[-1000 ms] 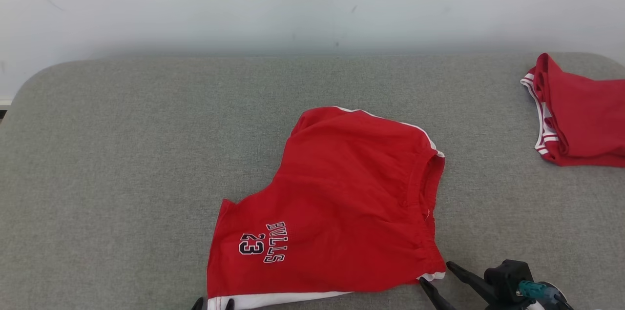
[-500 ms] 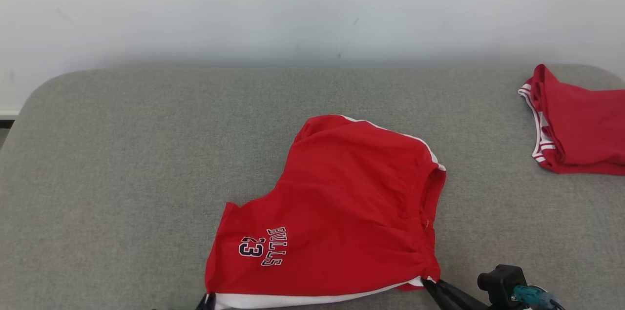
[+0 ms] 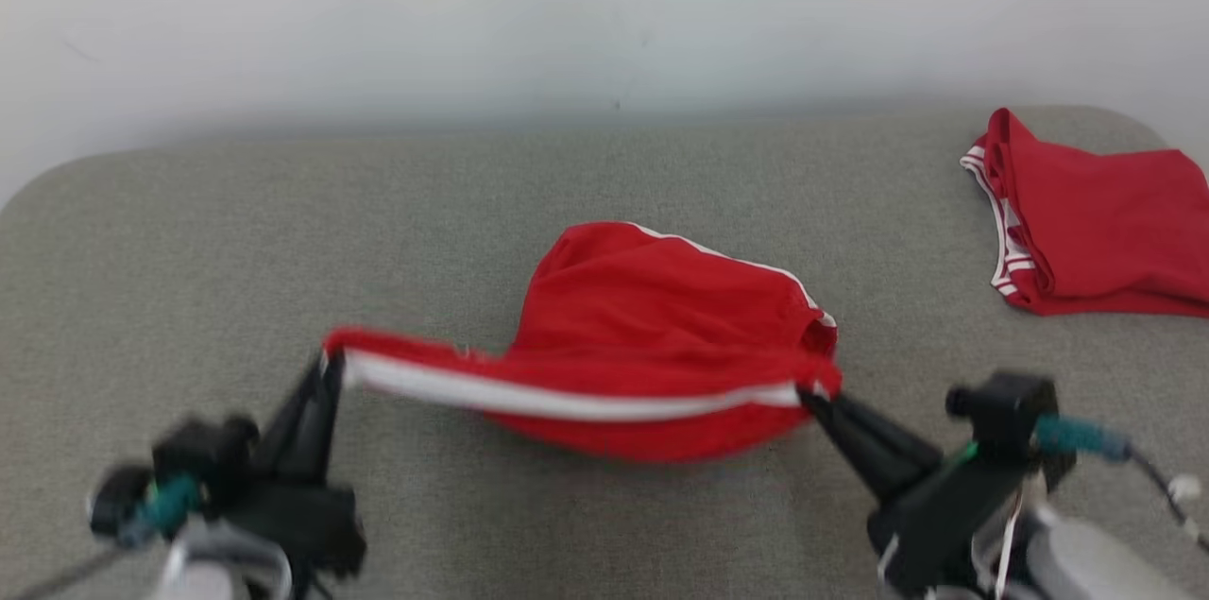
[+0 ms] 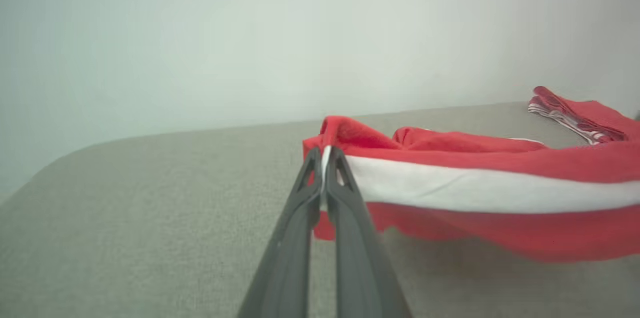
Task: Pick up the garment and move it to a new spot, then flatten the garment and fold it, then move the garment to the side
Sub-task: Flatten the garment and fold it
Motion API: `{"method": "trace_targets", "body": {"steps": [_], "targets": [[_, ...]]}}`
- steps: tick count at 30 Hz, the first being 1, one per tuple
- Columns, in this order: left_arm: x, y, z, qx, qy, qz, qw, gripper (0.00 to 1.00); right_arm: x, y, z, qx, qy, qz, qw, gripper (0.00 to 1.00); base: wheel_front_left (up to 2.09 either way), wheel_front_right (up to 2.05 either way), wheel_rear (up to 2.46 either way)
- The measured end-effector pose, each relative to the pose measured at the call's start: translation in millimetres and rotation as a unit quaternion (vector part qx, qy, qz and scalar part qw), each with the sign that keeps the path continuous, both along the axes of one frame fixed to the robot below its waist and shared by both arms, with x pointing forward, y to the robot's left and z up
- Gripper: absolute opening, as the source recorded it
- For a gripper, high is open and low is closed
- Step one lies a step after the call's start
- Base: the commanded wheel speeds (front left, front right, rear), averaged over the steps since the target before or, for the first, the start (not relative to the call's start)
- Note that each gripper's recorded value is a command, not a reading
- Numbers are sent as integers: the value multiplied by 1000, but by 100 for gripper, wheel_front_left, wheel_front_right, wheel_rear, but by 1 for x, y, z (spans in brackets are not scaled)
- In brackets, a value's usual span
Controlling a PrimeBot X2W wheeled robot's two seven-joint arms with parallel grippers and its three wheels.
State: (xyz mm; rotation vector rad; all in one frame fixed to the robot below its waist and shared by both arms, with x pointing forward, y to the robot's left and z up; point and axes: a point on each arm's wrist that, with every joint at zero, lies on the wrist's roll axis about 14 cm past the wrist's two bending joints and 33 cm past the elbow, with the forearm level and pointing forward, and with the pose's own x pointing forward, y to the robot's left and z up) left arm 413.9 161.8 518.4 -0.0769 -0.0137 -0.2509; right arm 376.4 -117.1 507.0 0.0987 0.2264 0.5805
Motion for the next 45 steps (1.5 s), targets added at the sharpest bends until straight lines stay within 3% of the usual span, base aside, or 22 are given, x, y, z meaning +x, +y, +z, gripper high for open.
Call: {"method": "trace_targets", "body": {"steps": [12, 21, 29, 35, 45], "targets": [[141, -29, 178, 86, -143, -76, 983, 0, 151, -11, 146, 63, -119, -36, 990, 0, 0, 0, 0], [228, -35, 240, 94, -194, -73, 974, 0, 248, -13, 223, 99, -170, -61, 979, 0, 0, 0, 0], [285, -32, 245, 73, -209, -57, 973, 0, 304, -17, 214, 65, -169, -83, 980, 0, 0, 0, 0], [313, -37, 211, 62, -191, -60, 978, 0, 328, -14, 186, 45, -153, -85, 984, 0, 0, 0, 0], [302, -34, 147, 34, -168, -77, 982, 0, 313, -8, 117, 37, -99, -59, 993, 0, 0, 0, 0]]}}
